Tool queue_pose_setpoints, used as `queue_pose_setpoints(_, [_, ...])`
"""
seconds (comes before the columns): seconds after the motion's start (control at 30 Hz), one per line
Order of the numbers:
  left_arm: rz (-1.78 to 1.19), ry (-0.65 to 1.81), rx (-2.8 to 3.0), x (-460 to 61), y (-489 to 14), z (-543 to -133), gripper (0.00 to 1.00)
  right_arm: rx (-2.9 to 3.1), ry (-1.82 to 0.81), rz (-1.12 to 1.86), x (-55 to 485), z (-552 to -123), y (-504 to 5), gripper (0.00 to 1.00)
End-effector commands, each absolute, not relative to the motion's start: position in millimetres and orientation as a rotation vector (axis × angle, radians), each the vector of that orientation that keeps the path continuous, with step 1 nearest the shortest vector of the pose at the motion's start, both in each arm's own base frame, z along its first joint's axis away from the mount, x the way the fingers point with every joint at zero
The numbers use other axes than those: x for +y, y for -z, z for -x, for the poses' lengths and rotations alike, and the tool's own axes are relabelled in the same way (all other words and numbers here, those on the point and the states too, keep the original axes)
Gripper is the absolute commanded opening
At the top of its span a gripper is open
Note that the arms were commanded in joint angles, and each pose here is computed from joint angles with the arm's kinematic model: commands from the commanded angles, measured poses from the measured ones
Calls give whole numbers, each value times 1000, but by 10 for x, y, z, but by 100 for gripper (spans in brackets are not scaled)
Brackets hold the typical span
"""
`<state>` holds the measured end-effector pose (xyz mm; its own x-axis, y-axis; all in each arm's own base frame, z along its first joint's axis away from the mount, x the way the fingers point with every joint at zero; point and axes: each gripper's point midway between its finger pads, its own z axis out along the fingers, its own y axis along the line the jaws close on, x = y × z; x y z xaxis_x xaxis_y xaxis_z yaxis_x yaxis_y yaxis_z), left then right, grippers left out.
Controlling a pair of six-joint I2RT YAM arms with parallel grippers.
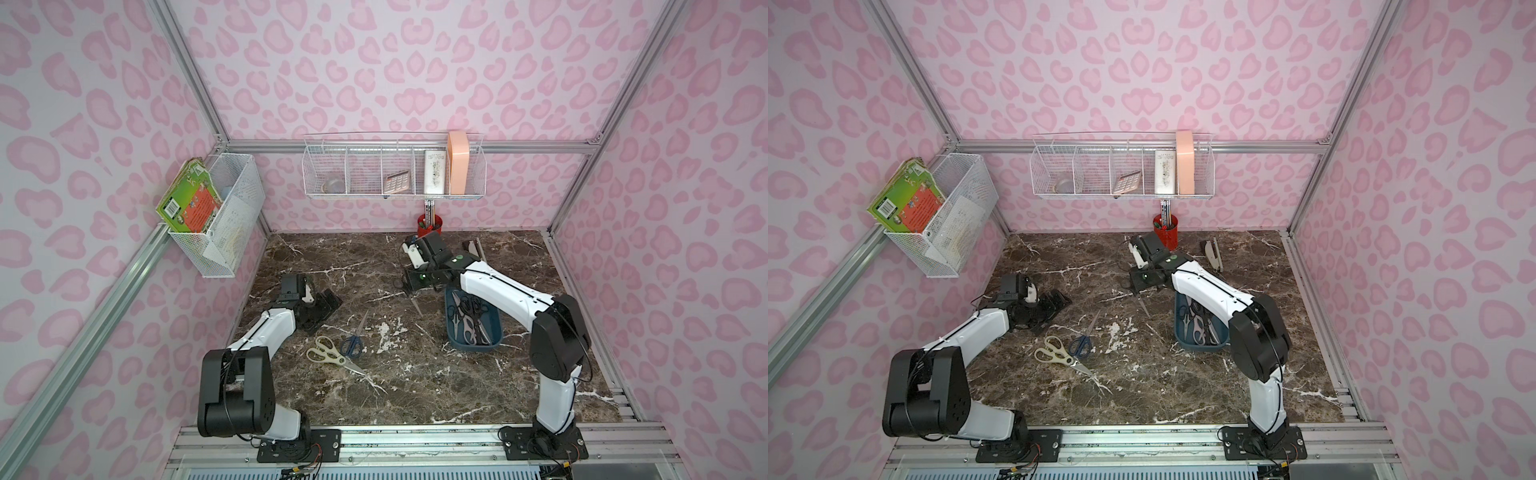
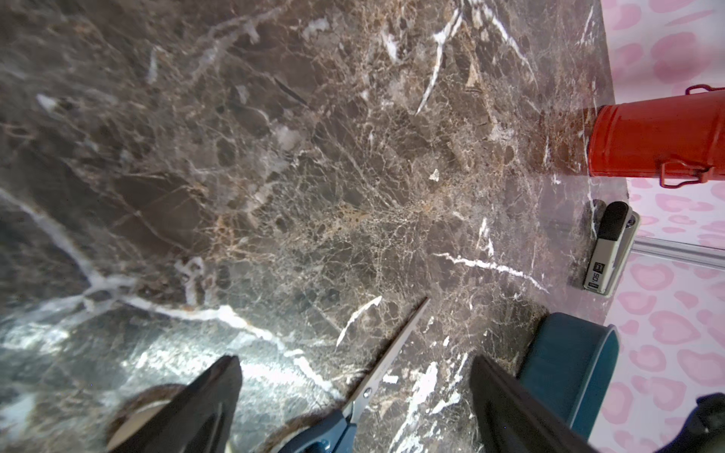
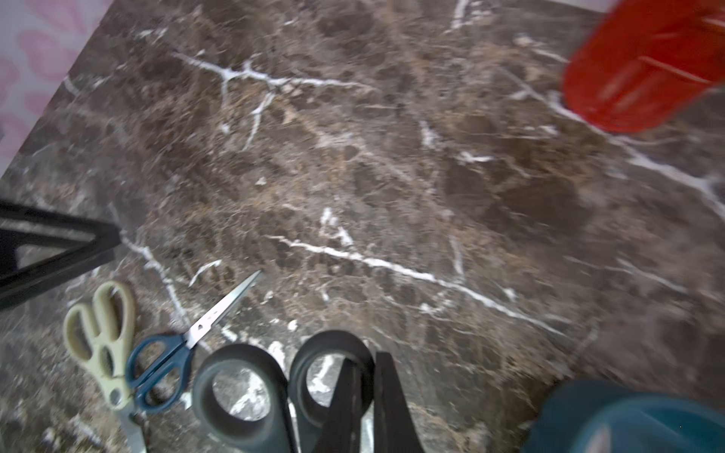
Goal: Put the scissors into the storage box
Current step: Place the scissors in the storage box.
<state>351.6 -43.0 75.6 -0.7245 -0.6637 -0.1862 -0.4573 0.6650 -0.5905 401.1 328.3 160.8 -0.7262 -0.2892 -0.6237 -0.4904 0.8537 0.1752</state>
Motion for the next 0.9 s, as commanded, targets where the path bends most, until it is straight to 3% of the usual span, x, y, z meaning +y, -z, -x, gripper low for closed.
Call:
queue_pose_setpoints(0.0, [832,794,2501,-512,-793,-3555,96,2437,-370,382,2846,-4133,-1624,0])
queue_pose_setpoints(0.17, [801,850,2522,-616,-762,-3583,96,2489,-259,205,2060,-4109,-1401,0])
queue_pose_setpoints(0.37, [728,817,2557,-693,-741,-3566,96,2526,-200,79,1501,-3964,-1205,0])
queue_pose_setpoints(0.87, [639,699,2620,-719,-724,-3466,96,2535,-193,17,1419,-3882,-837,0])
